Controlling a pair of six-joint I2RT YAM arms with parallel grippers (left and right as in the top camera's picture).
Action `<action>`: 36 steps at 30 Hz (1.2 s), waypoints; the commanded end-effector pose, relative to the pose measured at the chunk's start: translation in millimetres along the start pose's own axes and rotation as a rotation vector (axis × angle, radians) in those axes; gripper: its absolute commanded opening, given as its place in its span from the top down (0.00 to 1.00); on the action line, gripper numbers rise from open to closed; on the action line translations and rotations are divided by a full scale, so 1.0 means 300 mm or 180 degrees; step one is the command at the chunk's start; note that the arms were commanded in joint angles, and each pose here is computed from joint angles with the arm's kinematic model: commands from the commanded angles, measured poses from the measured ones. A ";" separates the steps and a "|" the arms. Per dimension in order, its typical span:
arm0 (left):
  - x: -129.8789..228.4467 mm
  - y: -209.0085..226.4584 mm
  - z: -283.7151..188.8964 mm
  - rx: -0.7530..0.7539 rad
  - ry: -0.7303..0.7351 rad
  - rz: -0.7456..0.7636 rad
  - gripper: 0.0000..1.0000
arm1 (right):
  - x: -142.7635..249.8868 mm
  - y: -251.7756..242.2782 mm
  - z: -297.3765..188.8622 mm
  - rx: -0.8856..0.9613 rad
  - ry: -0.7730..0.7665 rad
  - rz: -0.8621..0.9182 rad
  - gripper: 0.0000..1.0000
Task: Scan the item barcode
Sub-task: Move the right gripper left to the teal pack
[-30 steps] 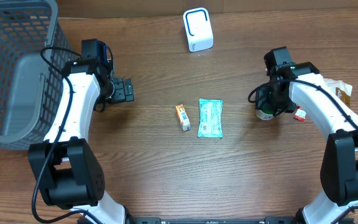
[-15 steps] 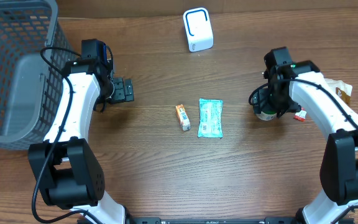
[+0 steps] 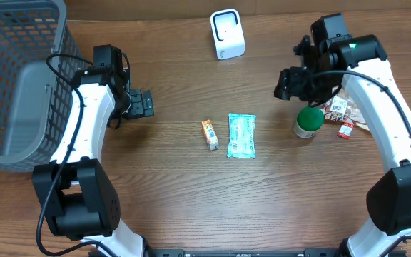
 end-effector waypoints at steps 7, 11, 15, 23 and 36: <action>-0.002 -0.001 0.004 -0.0012 0.0010 0.0067 0.00 | 0.104 0.158 0.149 -0.0301 0.0198 -0.0440 0.33; -0.002 -0.001 0.004 -0.0012 0.0010 0.0066 0.00 | 0.145 0.189 0.235 -0.0229 0.0142 -0.0430 0.35; -0.002 -0.001 0.004 -0.0012 0.0010 0.0066 0.00 | 0.173 0.193 0.317 -0.0049 -0.0040 -0.0261 0.39; -0.002 -0.001 0.004 -0.0012 0.0010 0.0066 0.00 | 0.212 0.147 0.429 0.0194 -0.0321 -0.0095 0.43; -0.002 -0.001 0.004 -0.0012 0.0010 0.0066 0.00 | 0.239 0.117 0.486 0.0108 -0.0305 0.0007 0.41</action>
Point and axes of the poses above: each gripper's point midway between its finger pads, its own z axis out along the fingers, its own y axis along the line the jaws close on, x = y × z, the point moved 9 cm from there along -z, back along the fingers, and after that the axes turned 10 degrees about z, right-handed, at the moved point
